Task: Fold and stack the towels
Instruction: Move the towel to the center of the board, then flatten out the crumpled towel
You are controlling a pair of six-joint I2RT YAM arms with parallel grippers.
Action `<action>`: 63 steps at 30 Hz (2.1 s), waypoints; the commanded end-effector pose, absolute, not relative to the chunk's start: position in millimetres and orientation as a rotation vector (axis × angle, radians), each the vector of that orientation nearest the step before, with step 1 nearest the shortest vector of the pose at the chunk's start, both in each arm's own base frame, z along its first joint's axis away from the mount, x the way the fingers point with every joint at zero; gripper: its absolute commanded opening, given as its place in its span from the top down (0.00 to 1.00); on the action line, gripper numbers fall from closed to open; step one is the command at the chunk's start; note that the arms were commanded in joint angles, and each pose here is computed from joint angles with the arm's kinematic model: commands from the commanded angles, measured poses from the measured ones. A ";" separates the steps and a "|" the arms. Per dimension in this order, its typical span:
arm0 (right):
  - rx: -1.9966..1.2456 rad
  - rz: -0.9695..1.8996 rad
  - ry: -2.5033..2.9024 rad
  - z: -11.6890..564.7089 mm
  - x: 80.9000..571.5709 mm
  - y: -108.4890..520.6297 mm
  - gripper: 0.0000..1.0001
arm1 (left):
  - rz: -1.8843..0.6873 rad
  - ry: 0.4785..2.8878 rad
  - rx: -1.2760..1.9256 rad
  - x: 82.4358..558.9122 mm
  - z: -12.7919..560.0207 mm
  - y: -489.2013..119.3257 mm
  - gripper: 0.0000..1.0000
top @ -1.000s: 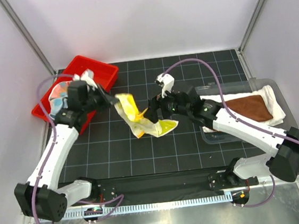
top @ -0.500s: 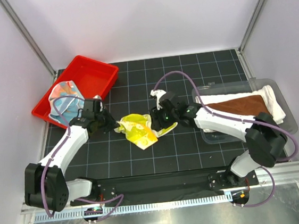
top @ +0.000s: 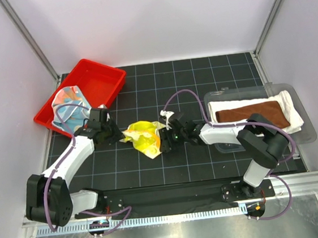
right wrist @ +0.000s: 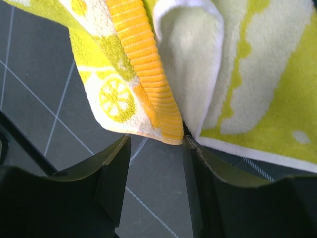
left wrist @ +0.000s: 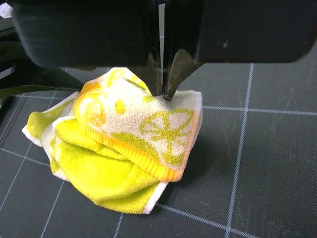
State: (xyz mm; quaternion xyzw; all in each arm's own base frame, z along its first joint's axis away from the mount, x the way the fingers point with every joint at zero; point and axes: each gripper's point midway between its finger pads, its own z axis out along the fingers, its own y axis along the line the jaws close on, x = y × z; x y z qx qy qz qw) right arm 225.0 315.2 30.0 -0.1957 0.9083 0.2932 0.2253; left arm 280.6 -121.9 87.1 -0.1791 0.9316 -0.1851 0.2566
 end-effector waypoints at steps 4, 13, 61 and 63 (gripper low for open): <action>-0.512 0.854 2.405 32.0 241.4 333.7 0.47 | -0.502 2.455 -0.454 287.9 100.4 -120.7 0.96; -0.559 0.789 2.409 44.7 235.5 319.8 0.99 | -0.530 2.444 -0.466 286.1 103.9 -123.0 0.96; -0.608 0.520 2.624 43.1 228.7 278.6 0.99 | -0.724 2.478 -0.397 294.7 118.3 -153.0 0.54; -0.640 0.461 2.673 60.8 223.3 265.1 0.99 | -0.714 2.372 -0.294 312.5 155.3 -153.3 0.44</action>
